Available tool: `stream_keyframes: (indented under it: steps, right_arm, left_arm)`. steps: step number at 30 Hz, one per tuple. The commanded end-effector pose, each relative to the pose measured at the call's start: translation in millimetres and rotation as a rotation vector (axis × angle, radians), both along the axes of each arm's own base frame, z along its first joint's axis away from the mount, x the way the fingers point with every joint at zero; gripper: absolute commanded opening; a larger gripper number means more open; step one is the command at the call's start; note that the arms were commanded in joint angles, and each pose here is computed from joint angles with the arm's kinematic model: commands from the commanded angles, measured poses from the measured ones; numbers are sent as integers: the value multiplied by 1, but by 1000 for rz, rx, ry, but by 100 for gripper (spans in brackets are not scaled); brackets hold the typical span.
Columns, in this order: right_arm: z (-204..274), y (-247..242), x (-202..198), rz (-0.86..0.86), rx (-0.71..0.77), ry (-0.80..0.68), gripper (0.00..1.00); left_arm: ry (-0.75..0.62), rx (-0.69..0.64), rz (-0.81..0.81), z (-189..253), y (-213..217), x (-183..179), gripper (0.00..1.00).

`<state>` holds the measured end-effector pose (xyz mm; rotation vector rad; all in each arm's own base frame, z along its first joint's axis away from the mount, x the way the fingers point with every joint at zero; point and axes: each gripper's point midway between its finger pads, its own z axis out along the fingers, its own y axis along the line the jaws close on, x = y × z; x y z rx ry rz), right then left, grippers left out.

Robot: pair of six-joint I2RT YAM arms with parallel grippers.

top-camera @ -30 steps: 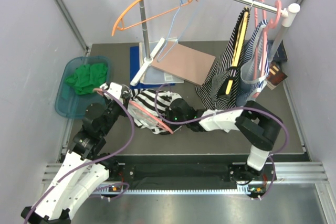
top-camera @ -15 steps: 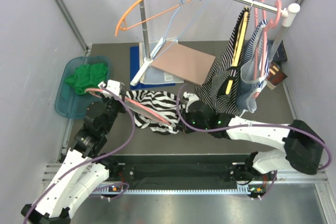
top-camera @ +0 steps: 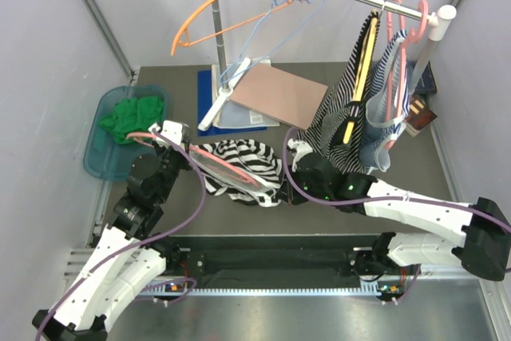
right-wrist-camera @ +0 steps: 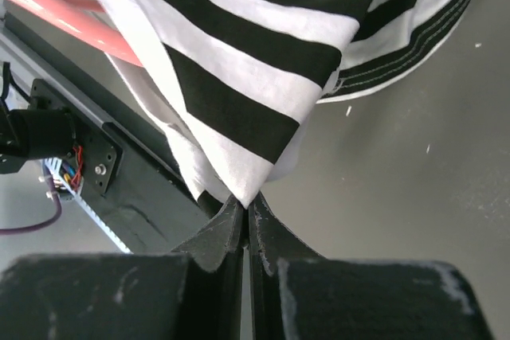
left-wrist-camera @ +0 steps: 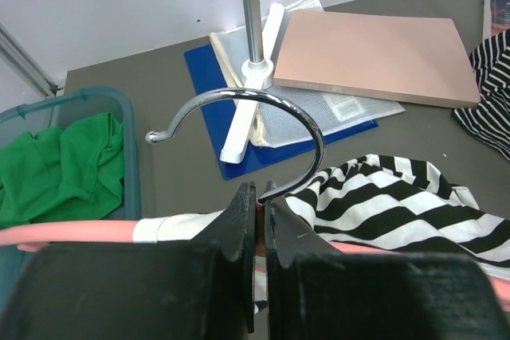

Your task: Place the tank top on the hanger

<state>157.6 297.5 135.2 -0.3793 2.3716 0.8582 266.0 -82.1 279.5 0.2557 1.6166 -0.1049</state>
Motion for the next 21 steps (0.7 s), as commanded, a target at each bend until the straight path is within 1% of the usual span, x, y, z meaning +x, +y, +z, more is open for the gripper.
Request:
stream_keyframes:
  steps: [1, 5, 6, 8, 9, 11, 12, 14, 21]
  right_arm:
    - [54, 15, 9, 18, 76, -101, 0]
    - [92, 33, 16, 40, 134, -167, 0]
    - [110, 40, 19, 44, 163, -195, 0]
    - [122, 50, 23, 60, 169, -227, 0]
    - [138, 57, 26, 66, 193, -248, 0]
    - [138, 69, 28, 94, 179, -252, 0]
    - [151, 77, 28, 107, 201, -264, 0]
    - [159, 94, 24, 150, 215, -268, 0]
    - [161, 136, 12, 218, 231, -258, 0]
  left_arm:
    - [-111, -72, -62, 36, -13, 0, 0]
    - [-84, -71, -105, 28, -22, 0, 0]
    - [-80, -71, -113, 27, -23, 0, 0]
    - [-68, -72, -137, 24, -28, -1, 0]
    - [-67, -71, -145, 24, -29, -1, 0]
    - [-62, -75, -151, 22, -30, -1, 0]
    - [-62, -75, -148, 22, -30, -1, 0]
    - [-67, -76, -138, 23, -28, -2, 0]
    - [-97, -88, -118, 28, -21, -8, 0]
